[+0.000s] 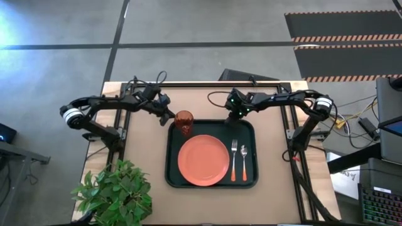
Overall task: Pick and place plate/cup/fork/spoon on tray
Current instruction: Adjust the black table tray
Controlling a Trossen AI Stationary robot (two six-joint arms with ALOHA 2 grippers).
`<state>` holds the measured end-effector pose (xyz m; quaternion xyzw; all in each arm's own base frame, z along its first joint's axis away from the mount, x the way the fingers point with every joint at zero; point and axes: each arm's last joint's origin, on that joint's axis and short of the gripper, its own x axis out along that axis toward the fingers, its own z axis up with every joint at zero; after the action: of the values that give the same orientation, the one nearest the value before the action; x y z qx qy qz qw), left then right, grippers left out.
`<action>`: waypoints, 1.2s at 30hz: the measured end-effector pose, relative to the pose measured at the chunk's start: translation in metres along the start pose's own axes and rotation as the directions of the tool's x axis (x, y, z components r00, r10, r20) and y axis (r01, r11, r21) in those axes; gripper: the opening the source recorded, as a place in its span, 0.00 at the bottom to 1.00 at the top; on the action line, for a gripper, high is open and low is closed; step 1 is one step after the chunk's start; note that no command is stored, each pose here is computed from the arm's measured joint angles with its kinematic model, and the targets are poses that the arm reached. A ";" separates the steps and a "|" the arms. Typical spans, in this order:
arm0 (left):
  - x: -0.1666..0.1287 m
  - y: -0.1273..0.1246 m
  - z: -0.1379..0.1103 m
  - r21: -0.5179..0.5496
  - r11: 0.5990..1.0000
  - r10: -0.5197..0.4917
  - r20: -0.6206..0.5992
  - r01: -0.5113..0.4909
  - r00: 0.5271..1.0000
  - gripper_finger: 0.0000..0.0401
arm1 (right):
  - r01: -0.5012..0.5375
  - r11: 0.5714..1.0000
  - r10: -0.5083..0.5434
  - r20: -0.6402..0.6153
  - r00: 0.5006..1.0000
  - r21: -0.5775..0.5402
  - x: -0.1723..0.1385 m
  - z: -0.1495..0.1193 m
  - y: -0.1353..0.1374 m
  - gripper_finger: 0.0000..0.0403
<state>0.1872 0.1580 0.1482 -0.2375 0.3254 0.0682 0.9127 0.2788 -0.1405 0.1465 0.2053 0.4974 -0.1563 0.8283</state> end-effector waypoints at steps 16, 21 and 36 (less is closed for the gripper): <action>0.006 -0.009 0.001 0.013 0.999 -0.030 -0.003 0.031 1.000 0.00 | 0.006 1.000 -0.006 -0.004 1.000 -0.018 0.000 -0.001 -0.001 0.02; 0.007 -0.010 0.001 -0.008 0.999 -0.032 -0.007 0.032 0.999 0.00 | 0.007 1.000 -0.007 -0.004 1.000 -0.026 0.000 -0.001 -0.001 0.02; 0.010 -0.015 0.001 0.006 0.999 -0.043 -0.018 0.043 0.999 0.00 | 0.007 1.000 -0.007 -0.003 1.000 -0.030 0.000 -0.001 -0.001 0.02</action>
<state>0.1997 0.1445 0.1485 -0.2423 0.3286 0.0454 0.9117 0.2776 -0.1410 0.1462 0.1911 0.5017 -0.1513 0.8300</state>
